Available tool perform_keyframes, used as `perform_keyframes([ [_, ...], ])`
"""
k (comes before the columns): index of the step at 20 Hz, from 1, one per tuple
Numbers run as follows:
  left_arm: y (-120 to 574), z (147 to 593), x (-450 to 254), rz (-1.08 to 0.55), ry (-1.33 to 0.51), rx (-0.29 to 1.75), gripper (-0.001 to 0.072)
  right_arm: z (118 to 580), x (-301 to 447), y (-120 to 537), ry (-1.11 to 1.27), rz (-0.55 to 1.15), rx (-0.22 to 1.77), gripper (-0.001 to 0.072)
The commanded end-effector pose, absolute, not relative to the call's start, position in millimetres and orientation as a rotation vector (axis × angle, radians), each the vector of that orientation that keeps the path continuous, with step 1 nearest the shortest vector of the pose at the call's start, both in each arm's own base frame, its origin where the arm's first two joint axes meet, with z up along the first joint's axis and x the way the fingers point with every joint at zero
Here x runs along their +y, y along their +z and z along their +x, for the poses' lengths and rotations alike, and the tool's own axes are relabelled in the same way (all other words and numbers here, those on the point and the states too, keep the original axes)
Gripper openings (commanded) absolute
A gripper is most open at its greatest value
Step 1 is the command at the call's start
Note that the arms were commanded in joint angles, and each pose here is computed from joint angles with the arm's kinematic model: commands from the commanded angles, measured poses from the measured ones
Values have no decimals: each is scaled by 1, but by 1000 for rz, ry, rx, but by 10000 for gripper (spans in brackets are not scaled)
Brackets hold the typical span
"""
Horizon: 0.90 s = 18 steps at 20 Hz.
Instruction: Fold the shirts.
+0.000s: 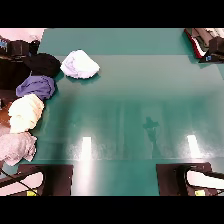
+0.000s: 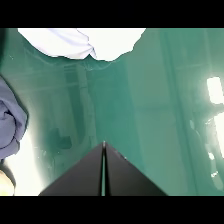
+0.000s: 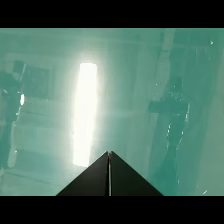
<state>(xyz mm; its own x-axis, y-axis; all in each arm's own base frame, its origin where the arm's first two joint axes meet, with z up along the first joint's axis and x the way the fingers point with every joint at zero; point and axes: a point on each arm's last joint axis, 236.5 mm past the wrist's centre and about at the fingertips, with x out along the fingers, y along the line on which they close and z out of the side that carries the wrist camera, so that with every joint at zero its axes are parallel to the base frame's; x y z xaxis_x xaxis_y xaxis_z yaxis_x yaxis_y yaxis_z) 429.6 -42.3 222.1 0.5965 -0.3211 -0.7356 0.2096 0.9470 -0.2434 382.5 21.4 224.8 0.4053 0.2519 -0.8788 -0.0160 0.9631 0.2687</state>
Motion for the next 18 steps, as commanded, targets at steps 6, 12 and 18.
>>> perform_keyframes([
  [6,221,430,-42,-137,-309,883,26,385,21,220,171,234,1156,19],
  [12,221,431,-42,-137,-308,879,25,385,21,220,171,234,1156,18],
  [18,238,454,-55,-220,-340,762,87,398,22,227,173,243,1094,18],
])
